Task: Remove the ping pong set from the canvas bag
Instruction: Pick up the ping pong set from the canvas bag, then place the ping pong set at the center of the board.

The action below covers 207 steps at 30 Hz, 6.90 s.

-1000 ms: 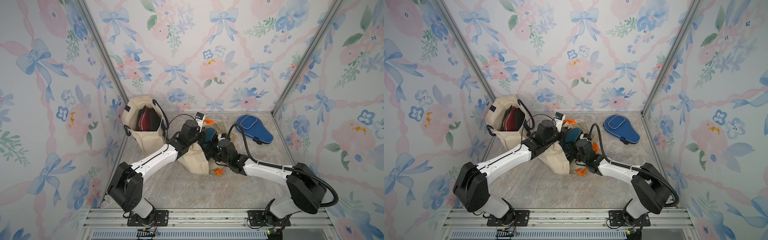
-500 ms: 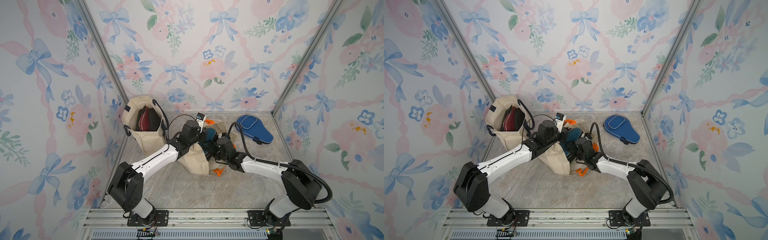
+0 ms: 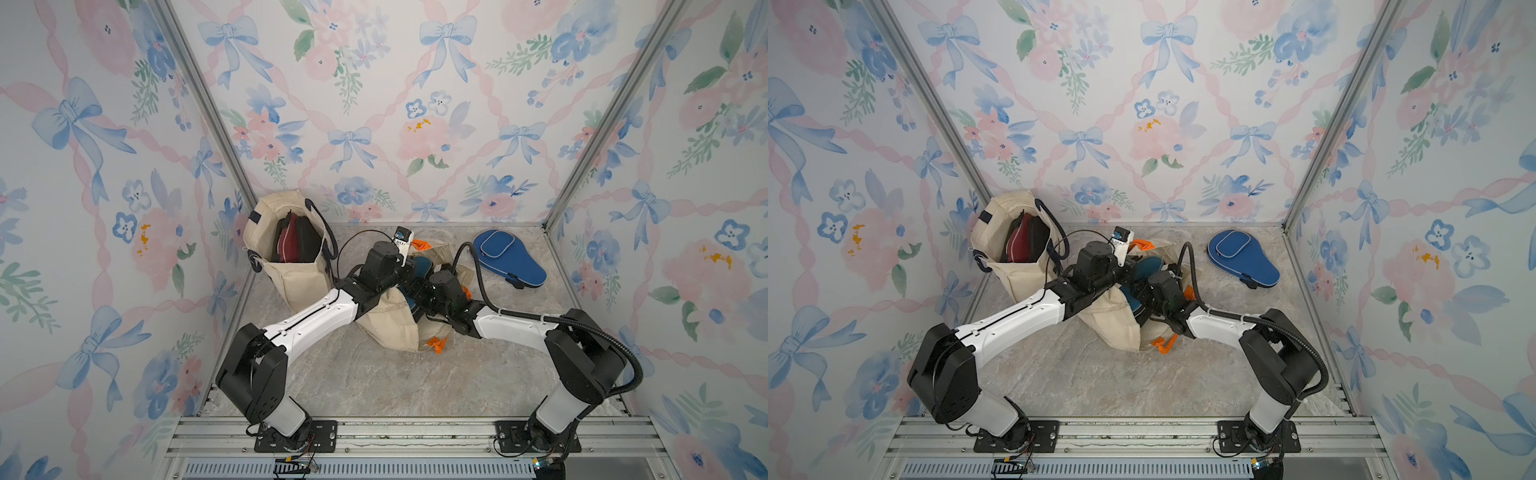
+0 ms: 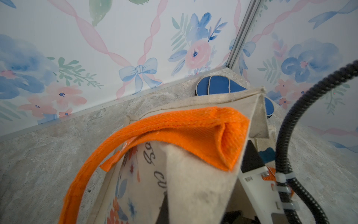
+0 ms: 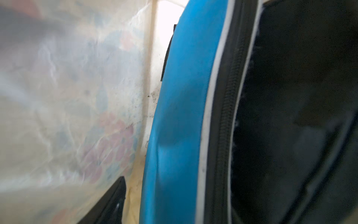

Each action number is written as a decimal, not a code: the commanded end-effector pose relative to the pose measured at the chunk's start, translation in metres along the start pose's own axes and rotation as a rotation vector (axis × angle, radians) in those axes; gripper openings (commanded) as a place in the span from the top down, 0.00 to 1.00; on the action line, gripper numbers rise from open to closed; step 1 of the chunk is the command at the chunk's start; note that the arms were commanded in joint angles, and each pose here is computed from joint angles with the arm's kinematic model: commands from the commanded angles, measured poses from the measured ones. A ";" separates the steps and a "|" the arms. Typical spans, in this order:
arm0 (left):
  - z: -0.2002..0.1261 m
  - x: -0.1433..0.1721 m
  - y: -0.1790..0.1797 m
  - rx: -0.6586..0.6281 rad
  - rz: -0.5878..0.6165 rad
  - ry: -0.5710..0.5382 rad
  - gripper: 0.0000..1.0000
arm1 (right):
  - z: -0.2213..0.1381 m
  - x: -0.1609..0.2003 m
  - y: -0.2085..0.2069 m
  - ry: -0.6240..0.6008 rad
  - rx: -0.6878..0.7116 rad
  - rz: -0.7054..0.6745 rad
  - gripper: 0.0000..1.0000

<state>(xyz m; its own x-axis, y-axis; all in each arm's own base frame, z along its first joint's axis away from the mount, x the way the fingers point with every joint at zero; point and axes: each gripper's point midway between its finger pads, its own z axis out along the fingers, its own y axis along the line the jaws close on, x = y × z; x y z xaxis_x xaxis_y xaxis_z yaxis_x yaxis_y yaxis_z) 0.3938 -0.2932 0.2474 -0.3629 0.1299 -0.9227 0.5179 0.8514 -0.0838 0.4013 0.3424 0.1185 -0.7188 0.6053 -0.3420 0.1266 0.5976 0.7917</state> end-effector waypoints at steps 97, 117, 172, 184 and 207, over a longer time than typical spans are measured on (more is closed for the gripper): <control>0.007 -0.002 0.088 -0.168 -0.130 -0.019 1.00 | -0.323 -0.190 0.086 -0.835 0.179 -0.728 0.97; 0.003 -0.010 0.084 -0.142 -0.152 -0.036 1.00 | -0.227 -0.193 -0.019 -0.487 0.738 -1.003 0.97; -0.020 -0.035 0.101 -0.182 -0.158 -0.106 1.00 | -0.168 -0.134 -0.183 0.035 1.339 -1.371 0.97; -0.023 -0.037 0.104 -0.191 -0.158 -0.113 1.00 | -0.150 -0.122 -0.209 0.128 1.356 -1.378 0.91; -0.019 -0.032 0.109 -0.194 -0.167 -0.103 1.00 | -0.139 -0.106 -0.213 0.275 1.003 -1.079 0.18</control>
<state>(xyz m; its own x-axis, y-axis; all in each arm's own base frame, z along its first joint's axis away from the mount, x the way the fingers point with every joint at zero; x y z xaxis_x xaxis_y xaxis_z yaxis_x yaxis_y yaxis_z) 0.4460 -0.2001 0.2602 -0.3846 -0.0477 -0.9219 0.2997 0.9381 -0.1736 0.3560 0.0610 0.0579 -0.8503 -0.4298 -0.3038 -0.1687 0.7693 -0.6162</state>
